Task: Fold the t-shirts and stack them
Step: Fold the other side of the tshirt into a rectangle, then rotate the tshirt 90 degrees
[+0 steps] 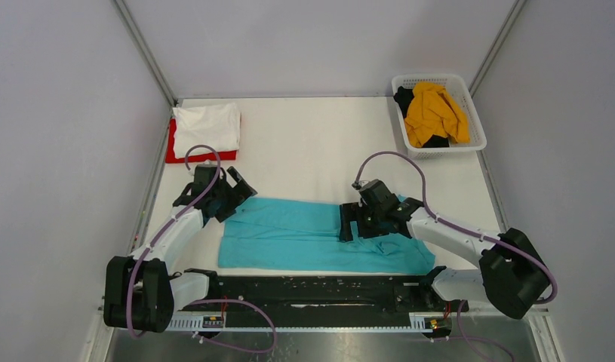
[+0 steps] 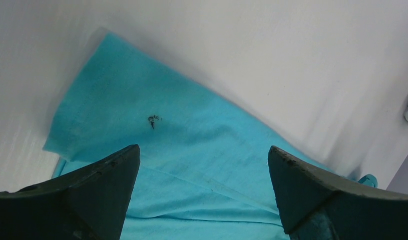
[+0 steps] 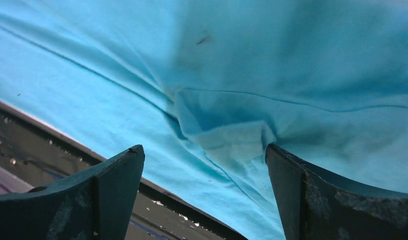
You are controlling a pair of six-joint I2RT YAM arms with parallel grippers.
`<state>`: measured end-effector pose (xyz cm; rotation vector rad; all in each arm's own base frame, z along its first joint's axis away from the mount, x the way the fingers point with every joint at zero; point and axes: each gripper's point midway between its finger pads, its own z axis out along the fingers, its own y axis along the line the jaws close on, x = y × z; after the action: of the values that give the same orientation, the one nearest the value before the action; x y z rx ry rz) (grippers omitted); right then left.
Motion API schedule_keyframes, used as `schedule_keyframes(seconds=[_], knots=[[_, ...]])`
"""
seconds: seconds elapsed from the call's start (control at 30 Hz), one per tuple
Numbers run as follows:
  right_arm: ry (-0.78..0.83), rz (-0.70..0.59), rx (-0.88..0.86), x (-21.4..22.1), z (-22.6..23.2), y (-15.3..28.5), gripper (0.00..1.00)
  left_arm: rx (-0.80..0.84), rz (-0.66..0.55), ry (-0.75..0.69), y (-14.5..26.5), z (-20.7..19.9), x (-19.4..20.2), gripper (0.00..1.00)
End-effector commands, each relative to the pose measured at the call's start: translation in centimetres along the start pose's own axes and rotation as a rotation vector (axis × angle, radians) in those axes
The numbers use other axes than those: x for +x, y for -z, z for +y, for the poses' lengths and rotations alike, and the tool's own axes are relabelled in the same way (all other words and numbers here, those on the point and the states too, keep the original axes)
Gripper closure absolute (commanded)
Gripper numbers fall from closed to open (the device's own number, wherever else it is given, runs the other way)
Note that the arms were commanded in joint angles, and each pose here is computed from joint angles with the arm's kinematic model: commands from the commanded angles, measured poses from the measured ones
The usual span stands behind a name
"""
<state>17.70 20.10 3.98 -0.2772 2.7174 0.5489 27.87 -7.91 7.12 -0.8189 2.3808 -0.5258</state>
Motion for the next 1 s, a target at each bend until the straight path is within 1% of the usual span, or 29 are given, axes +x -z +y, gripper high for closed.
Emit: schedule_keyframes(seconds=[0.0, 0.23, 0.33, 0.4, 0.47, 0.53, 0.6, 0.73, 0.8, 0.87, 0.9, 0.97], knots=[[0.095, 0.028, -0.157, 1.0, 2.8, 0.6, 0.00, 0.009, -0.053, -0.020, -0.1, -0.3, -1.2, 0.01], [0.220, 0.105, -0.253, 4.1, 4.6, 2.8, 0.00, -0.020, -0.055, -0.023, -0.3, 0.2, -1.3, 0.01], [0.252, 0.179, -0.333, 6.5, 6.1, 3.3, 0.01, -0.037, -0.052, -0.025, -0.4, 0.4, -1.4, 0.01], [0.289, 0.223, -0.340, 8.1, 6.6, 3.5, 0.01, -0.047, -0.054, -0.023, -0.4, 0.5, -1.4, 0.01], [0.285, 0.211, -0.321, 8.0, 6.5, 4.0, 0.00, -0.040, -0.053, -0.023, -0.4, 0.3, -1.5, 0.01], [0.269, 0.130, -0.290, 6.6, 6.3, 4.7, 0.01, -0.015, -0.045, -0.027, -0.3, -0.2, -1.4, 0.01], [0.210, 0.035, -0.216, 4.9, 5.5, 5.2, 0.01, 0.018, -0.029, -0.031, -0.1, -0.9, -1.2, 0.01], [-0.012, -0.101, -0.065, 2.8, 2.5, 5.4, 0.00, 0.070, 0.003, -0.079, 0.2, -2.7, -0.3, 0.01], [-0.155, -0.129, -0.014, 2.2, 0.3, 4.8, 0.01, 0.080, 0.016, -0.108, 0.1, -3.5, 0.4, 0.01], [-0.282, -0.123, 0.010, 2.1, -1.6, 3.7, 0.00, 0.078, 0.039, -0.128, -0.3, -4.0, 1.1, 0.01], [-0.323, -0.126, 0.011, 1.9, -2.1, 3.3, 0.00, 0.070, 0.051, -0.134, -0.6, -4.0, 1.5, 0.01], [-0.355, -0.116, 0.039, 2.1, -3.0, 2.5, 0.01, 0.055, 0.074, -0.154, -1.1, -3.9, 2.4, 0.01]])
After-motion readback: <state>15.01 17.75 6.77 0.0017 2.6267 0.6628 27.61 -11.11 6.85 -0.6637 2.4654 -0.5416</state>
